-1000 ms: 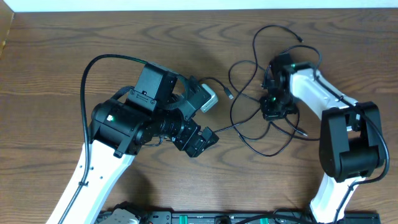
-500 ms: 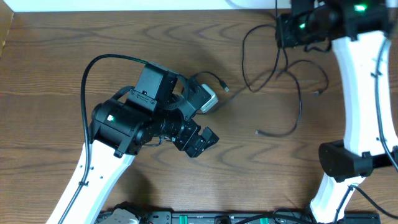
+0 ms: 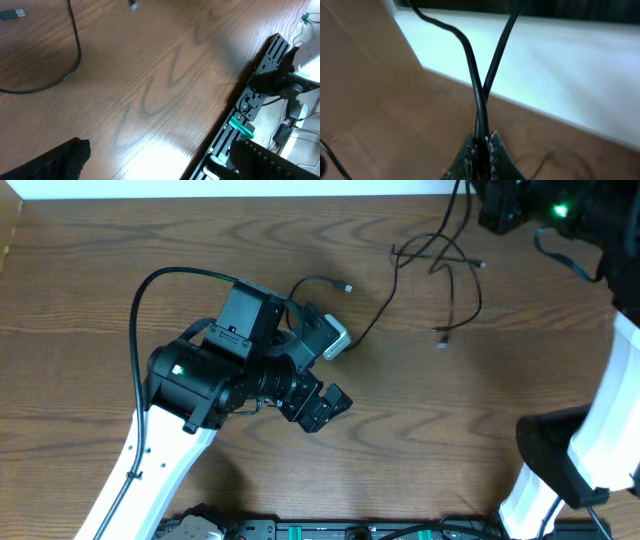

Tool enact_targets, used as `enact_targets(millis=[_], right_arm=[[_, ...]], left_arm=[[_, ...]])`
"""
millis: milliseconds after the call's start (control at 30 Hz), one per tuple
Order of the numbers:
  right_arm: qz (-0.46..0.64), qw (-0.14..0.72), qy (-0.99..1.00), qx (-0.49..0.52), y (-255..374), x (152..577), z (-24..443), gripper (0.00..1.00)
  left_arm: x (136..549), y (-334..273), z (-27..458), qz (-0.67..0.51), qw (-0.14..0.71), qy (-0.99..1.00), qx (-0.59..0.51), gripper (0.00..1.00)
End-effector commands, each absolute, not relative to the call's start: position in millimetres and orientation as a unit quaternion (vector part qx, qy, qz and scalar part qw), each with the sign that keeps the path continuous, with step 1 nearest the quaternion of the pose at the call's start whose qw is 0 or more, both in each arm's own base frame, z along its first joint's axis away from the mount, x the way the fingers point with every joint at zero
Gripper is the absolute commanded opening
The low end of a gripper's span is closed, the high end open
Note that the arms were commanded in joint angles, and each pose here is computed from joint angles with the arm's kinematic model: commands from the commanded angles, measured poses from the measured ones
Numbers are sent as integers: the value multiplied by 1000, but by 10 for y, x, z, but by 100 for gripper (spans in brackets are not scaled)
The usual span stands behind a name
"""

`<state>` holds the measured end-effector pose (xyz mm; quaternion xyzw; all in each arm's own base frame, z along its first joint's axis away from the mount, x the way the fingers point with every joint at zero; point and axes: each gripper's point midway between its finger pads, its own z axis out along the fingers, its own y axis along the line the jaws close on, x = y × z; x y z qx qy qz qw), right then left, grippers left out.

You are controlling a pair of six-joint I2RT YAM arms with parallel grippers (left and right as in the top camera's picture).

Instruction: Untangle cables

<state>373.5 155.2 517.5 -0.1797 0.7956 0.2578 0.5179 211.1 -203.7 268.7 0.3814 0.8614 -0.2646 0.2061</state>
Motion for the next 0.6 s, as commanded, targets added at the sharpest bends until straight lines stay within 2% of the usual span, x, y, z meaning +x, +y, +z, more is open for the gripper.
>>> enact_targets(millis=[0,133,167,233,367,567], right_arm=[[242,604,734,-194,1423,3372,5771,1],[198,690,674,-172,1159,3113,6308,1],[182,738,627,-173,1060,2885,6642,1],[162,779,584,-160,921,2658,6940,1],[106,816,560,-96,572,2478,7155,1],[51,821,567,-37,238,2522,7153,1]], left_arm=[[2113,-2031,2676,-263,204,864,378,95],[2113,-2031,2676,-263,204,864,378,95],[2113,-2031,2676,-263,204,864,377,95],[2111,-2030,2671,-262,203,864,378,95],[2097,-2023,2616,-262,196,867,376,95],[2079,-2014,2555,-261,187,869,375,95]])
